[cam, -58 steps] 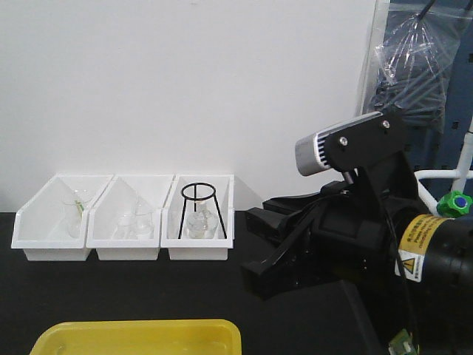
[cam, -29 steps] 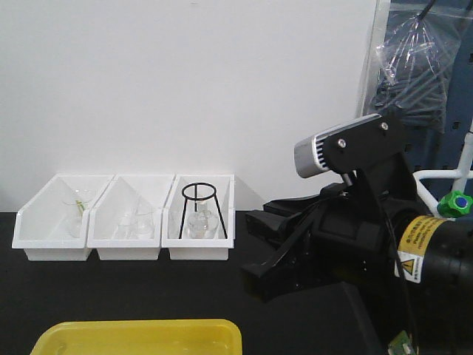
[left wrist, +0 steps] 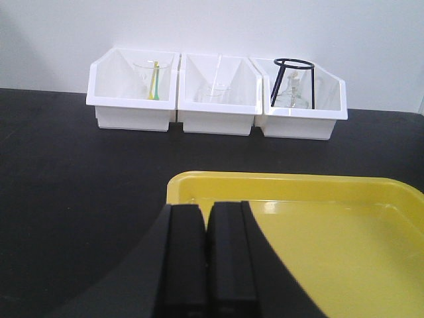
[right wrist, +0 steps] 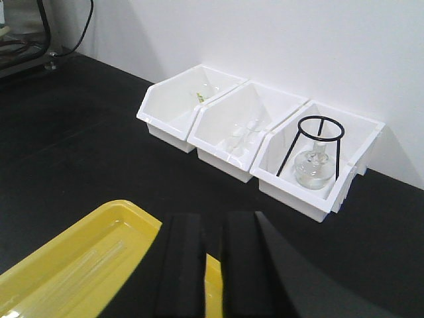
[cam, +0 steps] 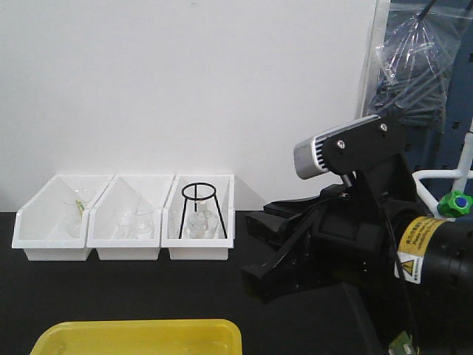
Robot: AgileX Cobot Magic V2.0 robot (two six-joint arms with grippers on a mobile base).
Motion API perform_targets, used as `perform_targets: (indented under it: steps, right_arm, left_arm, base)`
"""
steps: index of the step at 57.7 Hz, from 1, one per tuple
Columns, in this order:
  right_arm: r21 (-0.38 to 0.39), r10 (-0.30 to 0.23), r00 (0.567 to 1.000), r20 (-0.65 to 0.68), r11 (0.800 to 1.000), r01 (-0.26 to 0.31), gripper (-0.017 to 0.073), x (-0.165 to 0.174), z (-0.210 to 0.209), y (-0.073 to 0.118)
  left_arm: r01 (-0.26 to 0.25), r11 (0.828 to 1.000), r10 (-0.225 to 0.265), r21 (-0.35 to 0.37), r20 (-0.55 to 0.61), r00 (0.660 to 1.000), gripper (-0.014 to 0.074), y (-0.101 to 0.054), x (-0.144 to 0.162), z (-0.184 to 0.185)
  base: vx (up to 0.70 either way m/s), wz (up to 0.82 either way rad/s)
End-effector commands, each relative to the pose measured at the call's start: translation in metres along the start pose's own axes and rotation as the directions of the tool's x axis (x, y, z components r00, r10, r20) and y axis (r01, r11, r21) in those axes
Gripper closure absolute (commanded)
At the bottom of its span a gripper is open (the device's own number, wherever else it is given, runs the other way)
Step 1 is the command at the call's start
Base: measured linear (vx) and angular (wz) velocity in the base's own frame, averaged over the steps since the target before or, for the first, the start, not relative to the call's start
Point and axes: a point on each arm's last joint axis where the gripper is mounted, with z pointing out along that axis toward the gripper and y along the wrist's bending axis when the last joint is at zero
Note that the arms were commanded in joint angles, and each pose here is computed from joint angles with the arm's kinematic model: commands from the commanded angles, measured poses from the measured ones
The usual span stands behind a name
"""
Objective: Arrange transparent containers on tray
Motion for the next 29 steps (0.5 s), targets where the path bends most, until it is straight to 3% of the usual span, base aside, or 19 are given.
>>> perform_targets:
  steps: [1, 6, 13, 19, 24, 29]
  right_arm:
    - [-0.006, -0.018, 0.992, 0.126, 1.0, 0.019, 0.0376, -0.02, -0.011, 0.0]
    - [0.003, -0.043, 0.992, 0.121, 0.999, 0.043, 0.0376, -0.02, -0.011, 0.0]
    - [0.052, -0.127, 0.99, 0.067, 0.991, 0.123, 0.0393, -0.018, -0.024, -0.005]
    - [0.09, -0.146, 0.988, 0.043, 0.986, 0.141, 0.045, -0.01, -0.05, -0.012]
    - [0.142, -0.103, 0.992, 0.077, 0.986, 0.091, 0.0509, 0.007, -0.072, -0.026]
    - [0.227, -0.019, 0.99, 0.136, 0.974, -0.012, 0.0571, 0.046, -0.09, -0.045]
  left_arm:
    - [0.007, 1.0, -0.007, 0.014, 0.061, 0.998, 0.06, 0.0, 0.002, 0.002]
    - [0.007, 1.0, -0.007, 0.014, 0.061, 0.998, 0.06, 0.0, 0.002, 0.002]
    - [0.007, 1.0, -0.007, 0.014, 0.061, 0.998, 0.06, 0.0, 0.002, 0.002]
    - [0.008, 1.0, -0.008, 0.014, 0.061, 0.998, 0.06, 0.0, 0.002, 0.002]
    - [0.008, 1.0, -0.008, 0.014, 0.061, 0.998, 0.06, 0.0, 0.002, 0.002]
    - [0.008, 1.0, -0.008, 0.014, 0.061, 0.998, 0.06, 0.0, 0.002, 0.002]
  base:
    - [0.0, 0.0]
    - [0.0, 0.0]
    - [0.0, 0.0]
    - [0.0, 0.0]
    - [0.0, 0.0]
    - [0.0, 0.0]
